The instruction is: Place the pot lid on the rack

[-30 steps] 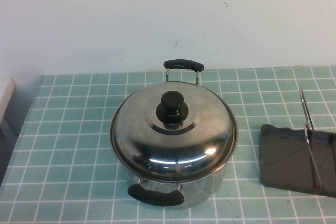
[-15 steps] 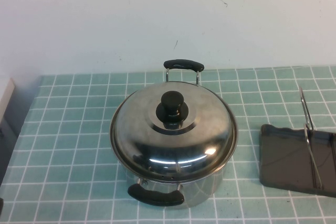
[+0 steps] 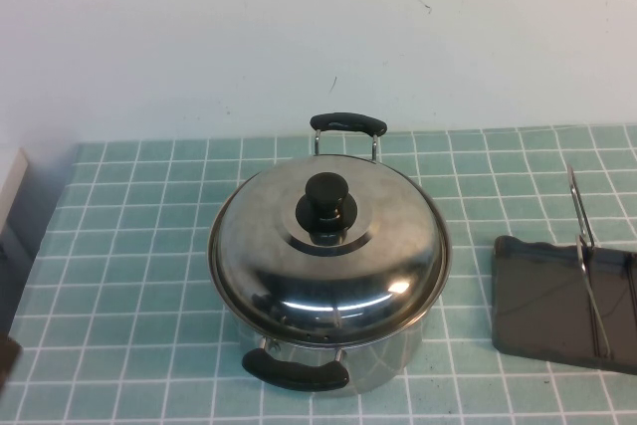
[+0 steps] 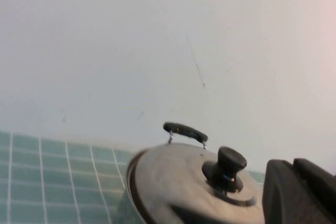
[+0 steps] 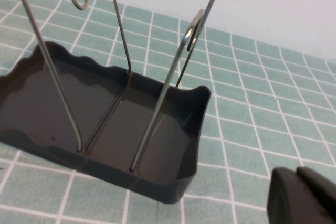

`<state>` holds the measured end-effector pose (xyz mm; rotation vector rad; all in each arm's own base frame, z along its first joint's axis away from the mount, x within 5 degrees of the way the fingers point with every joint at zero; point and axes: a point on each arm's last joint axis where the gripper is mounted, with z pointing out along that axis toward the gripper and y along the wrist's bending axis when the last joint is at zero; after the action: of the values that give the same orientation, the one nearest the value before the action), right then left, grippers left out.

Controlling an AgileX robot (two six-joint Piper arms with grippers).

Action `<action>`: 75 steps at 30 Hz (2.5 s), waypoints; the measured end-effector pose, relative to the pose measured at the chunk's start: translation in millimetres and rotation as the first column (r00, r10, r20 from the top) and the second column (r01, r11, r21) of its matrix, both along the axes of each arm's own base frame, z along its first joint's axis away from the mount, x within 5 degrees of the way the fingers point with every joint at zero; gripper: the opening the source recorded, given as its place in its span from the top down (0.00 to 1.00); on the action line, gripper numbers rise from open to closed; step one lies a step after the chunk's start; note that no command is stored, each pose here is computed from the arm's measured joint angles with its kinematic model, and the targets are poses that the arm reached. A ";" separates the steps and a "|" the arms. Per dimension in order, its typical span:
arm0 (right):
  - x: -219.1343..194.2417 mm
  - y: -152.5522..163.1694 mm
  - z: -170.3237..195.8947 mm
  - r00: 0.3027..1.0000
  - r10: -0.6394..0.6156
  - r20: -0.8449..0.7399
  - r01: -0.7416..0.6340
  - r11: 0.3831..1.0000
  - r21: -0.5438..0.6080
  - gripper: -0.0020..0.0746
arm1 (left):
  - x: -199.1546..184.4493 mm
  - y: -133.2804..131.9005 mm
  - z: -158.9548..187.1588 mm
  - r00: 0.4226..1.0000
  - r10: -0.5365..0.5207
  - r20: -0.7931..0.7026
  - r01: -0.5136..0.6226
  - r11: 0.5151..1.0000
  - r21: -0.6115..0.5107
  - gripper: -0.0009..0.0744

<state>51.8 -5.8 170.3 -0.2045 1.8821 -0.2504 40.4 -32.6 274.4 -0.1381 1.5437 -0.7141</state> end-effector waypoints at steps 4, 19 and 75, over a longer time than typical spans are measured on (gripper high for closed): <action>0.0 0.0 0.0 1.000 0.000 0.000 0.000 1.000 0.000 0.98 | 10.4 1.7 50.8 0.998 0.019 0.061 -0.031 0.981 0.193 0.99; 0.0 0.0 0.0 1.000 0.000 0.000 0.000 1.000 0.000 0.98 | 98.9 -42.7 75.2 0.990 -0.136 0.047 0.113 0.938 0.327 0.26; 1.0 3.0 1.2 0.999 -0.019 0.032 0.014 0.986 0.164 0.98 | 195.5 -135.6 32.9 0.949 -0.208 0.239 0.184 0.976 0.119 0.58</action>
<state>52.8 -2.7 171.5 -0.0727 1.8618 -0.1088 235.9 -168.2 307.3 0.1745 1.3563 -0.7806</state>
